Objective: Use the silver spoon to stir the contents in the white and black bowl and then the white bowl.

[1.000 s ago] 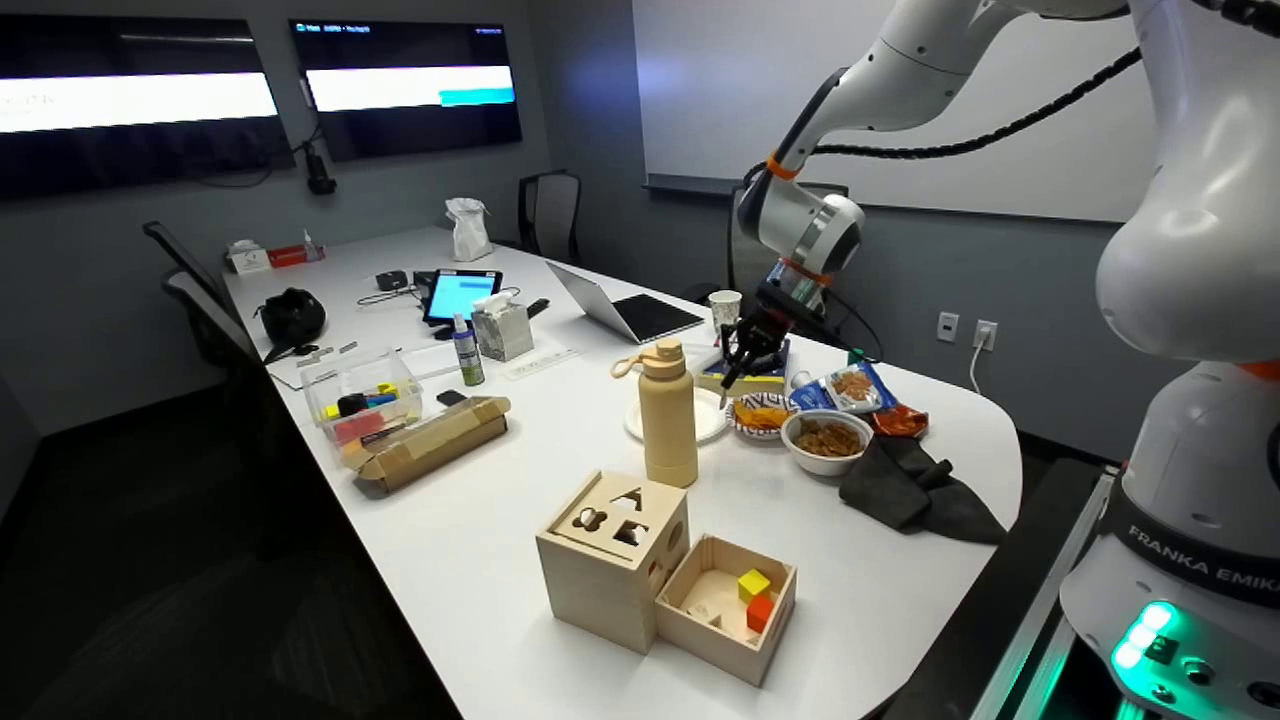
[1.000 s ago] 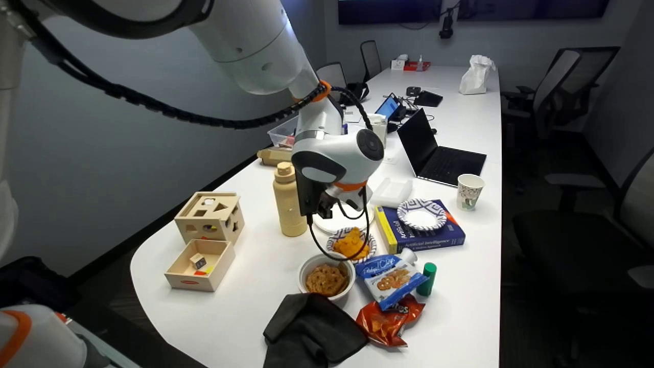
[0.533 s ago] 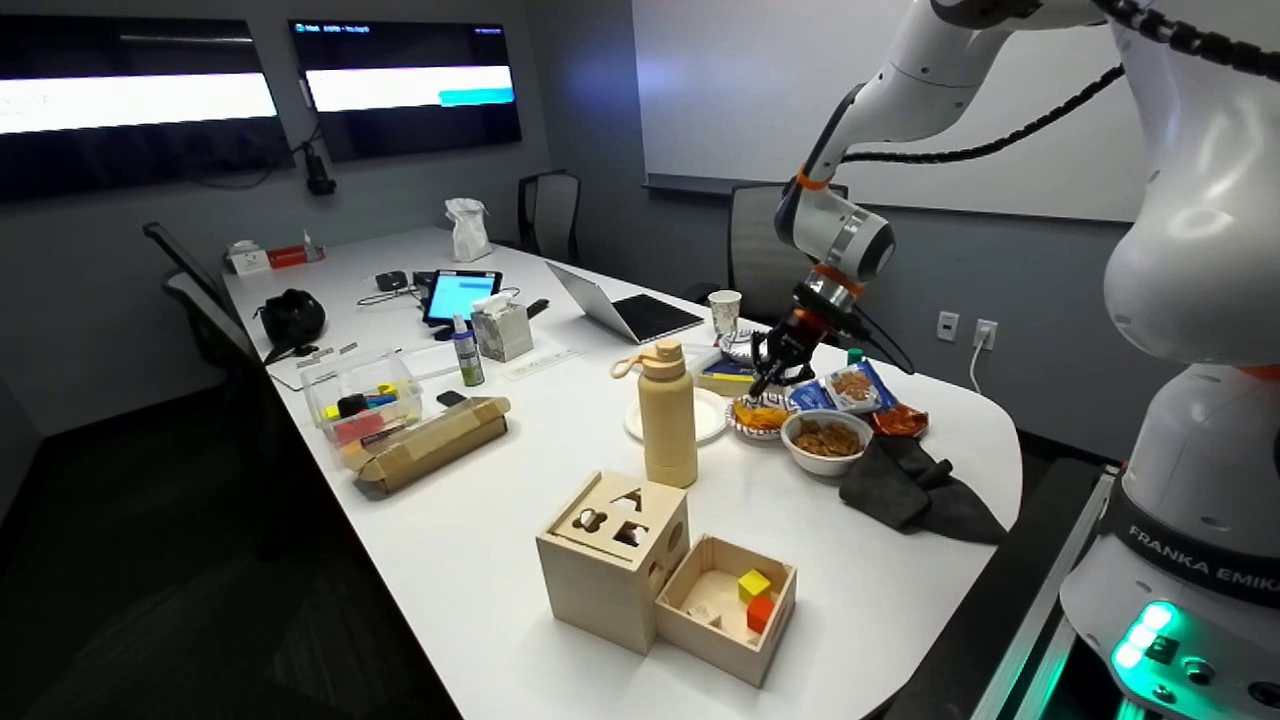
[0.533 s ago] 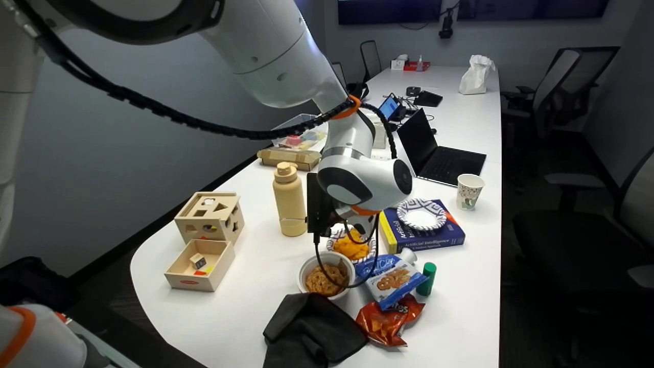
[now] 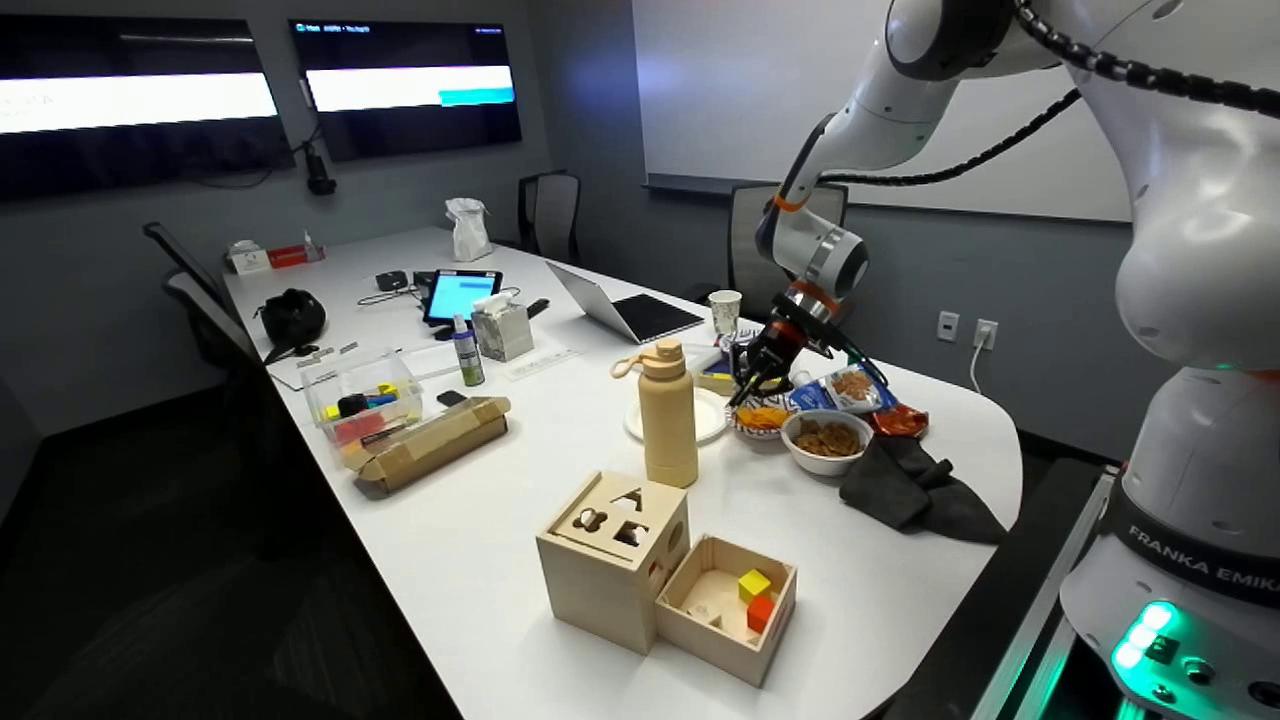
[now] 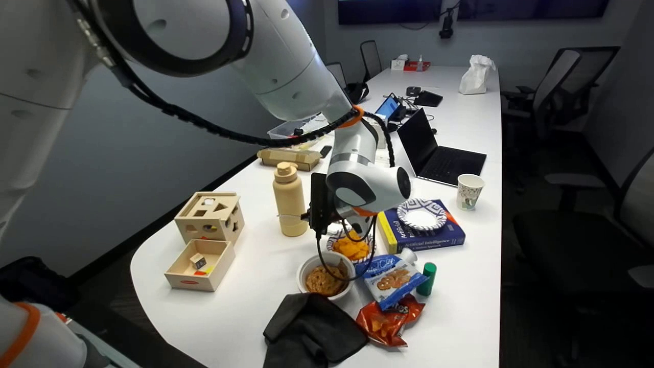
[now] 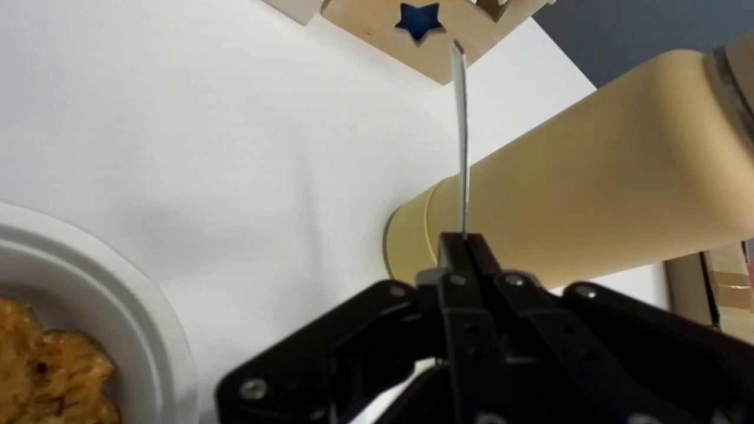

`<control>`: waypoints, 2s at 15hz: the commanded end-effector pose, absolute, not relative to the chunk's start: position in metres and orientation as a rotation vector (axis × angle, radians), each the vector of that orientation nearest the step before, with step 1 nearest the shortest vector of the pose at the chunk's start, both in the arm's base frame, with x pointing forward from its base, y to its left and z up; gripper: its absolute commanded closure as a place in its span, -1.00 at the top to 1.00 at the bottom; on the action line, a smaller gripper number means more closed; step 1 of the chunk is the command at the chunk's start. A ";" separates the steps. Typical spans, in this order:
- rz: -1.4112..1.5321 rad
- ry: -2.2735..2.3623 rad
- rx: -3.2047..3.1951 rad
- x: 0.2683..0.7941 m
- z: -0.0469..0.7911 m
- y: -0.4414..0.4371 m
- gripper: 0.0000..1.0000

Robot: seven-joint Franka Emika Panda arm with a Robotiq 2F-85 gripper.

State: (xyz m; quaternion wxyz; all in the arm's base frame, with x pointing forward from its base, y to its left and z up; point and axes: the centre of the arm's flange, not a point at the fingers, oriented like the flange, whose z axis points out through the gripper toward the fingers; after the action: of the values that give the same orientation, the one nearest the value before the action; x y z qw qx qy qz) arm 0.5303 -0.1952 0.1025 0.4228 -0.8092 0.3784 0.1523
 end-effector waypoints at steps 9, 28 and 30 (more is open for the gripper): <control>0.452 1.108 -1.881 0.544 0.063 -0.236 -0.98; 0.619 1.119 -1.804 0.545 0.064 -0.230 -0.98; 0.641 1.125 -1.808 0.546 0.065 -0.228 -0.98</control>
State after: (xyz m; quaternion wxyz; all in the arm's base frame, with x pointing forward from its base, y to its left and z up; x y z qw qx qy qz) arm 0.5360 -0.2286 0.0649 0.4455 -0.7327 0.4550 0.2400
